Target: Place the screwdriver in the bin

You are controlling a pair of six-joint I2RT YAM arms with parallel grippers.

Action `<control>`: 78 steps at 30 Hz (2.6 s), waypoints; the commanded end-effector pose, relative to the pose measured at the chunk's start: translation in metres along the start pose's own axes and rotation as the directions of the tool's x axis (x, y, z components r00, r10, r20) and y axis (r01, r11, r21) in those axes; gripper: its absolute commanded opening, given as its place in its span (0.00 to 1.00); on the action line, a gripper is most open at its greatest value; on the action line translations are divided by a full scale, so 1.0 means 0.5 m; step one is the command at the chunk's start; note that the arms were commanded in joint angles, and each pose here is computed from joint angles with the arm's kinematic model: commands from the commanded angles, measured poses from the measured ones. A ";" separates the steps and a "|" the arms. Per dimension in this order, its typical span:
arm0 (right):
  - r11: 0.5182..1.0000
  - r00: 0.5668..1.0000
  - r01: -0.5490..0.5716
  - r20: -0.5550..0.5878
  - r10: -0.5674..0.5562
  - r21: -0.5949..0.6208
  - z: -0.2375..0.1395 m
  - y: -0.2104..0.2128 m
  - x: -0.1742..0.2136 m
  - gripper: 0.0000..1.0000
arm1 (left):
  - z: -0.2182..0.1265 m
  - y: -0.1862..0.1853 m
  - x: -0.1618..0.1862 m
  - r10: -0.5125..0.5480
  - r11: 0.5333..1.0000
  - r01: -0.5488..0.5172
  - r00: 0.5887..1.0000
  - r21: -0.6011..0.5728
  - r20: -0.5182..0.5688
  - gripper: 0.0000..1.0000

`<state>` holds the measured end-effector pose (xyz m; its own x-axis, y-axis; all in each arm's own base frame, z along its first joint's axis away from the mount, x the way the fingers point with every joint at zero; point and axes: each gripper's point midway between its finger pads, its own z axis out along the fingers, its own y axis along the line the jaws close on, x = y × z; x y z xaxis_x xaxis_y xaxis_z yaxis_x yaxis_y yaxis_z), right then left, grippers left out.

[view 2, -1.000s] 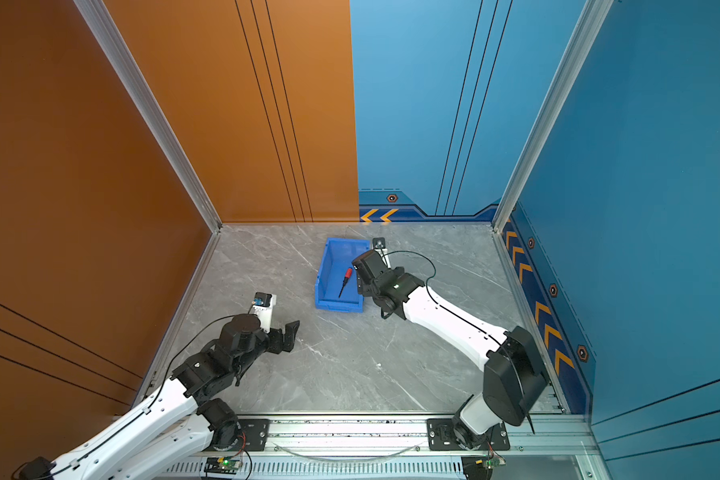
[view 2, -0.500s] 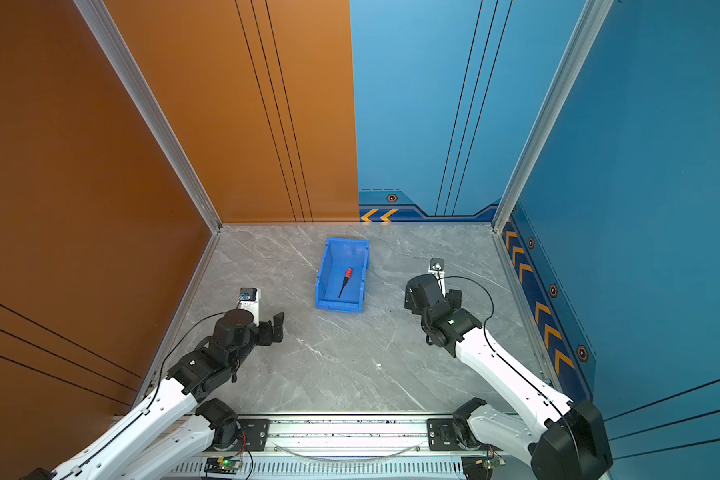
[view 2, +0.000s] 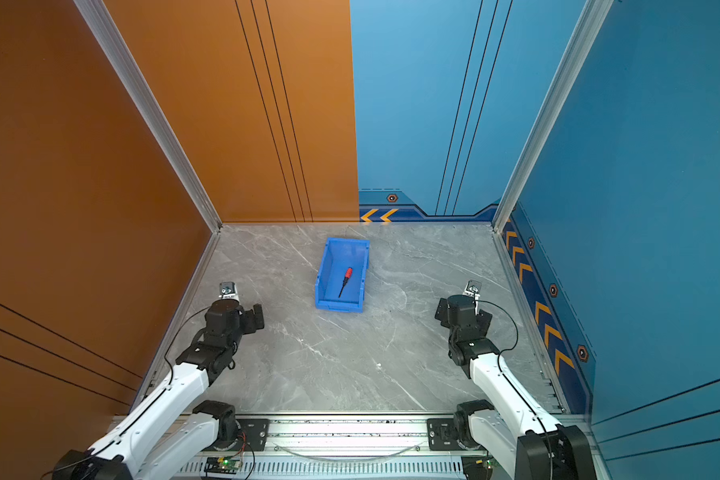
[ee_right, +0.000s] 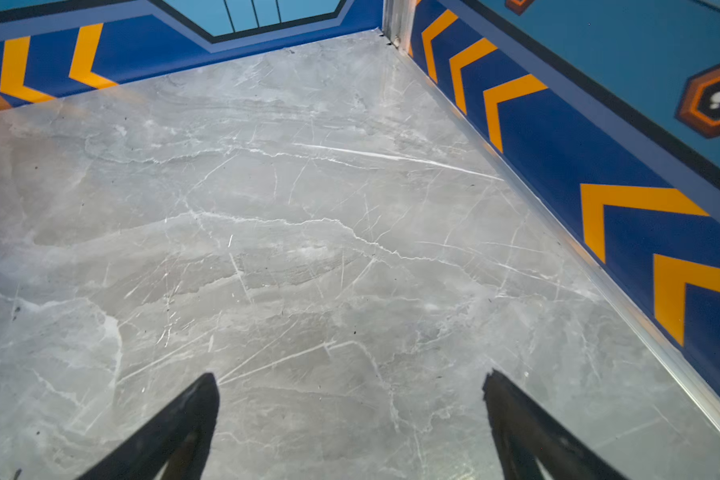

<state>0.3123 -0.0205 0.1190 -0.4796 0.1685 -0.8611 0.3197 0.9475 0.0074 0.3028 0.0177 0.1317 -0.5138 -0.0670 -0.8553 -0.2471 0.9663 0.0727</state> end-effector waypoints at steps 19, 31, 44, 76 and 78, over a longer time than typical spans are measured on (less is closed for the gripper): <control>0.992 0.983 0.116 0.148 -0.108 -0.048 0.165 0.055 -0.056 1.00 | 0.156 -0.037 -0.038 0.029 0.997 -0.036 0.994 0.064 0.107 0.98; 0.995 0.975 0.068 0.217 -0.051 -0.070 0.155 0.036 -0.035 1.00 | 0.197 -0.066 -0.036 0.050 0.988 -0.073 0.985 0.134 0.163 0.98; 0.995 0.976 0.068 0.212 -0.051 -0.071 0.155 0.036 -0.035 1.00 | 0.194 -0.064 -0.023 0.041 0.988 -0.069 0.978 0.135 0.203 0.98; 0.977 0.981 0.096 0.187 -0.061 -0.189 0.161 0.066 -0.030 1.00 | 0.193 -0.060 -0.024 0.044 0.991 -0.068 0.978 0.112 0.205 0.98; 0.977 0.980 0.096 0.187 -0.060 -0.189 0.161 0.066 -0.030 1.00 | 0.195 -0.059 -0.026 0.042 0.992 -0.066 0.978 0.111 0.206 0.98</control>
<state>0.3949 -0.0092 0.0981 -0.3084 0.0461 -0.9501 0.0887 0.9959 0.0195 0.3977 0.0116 0.0915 -0.3453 0.0108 -0.9384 -0.1111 0.9924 0.0523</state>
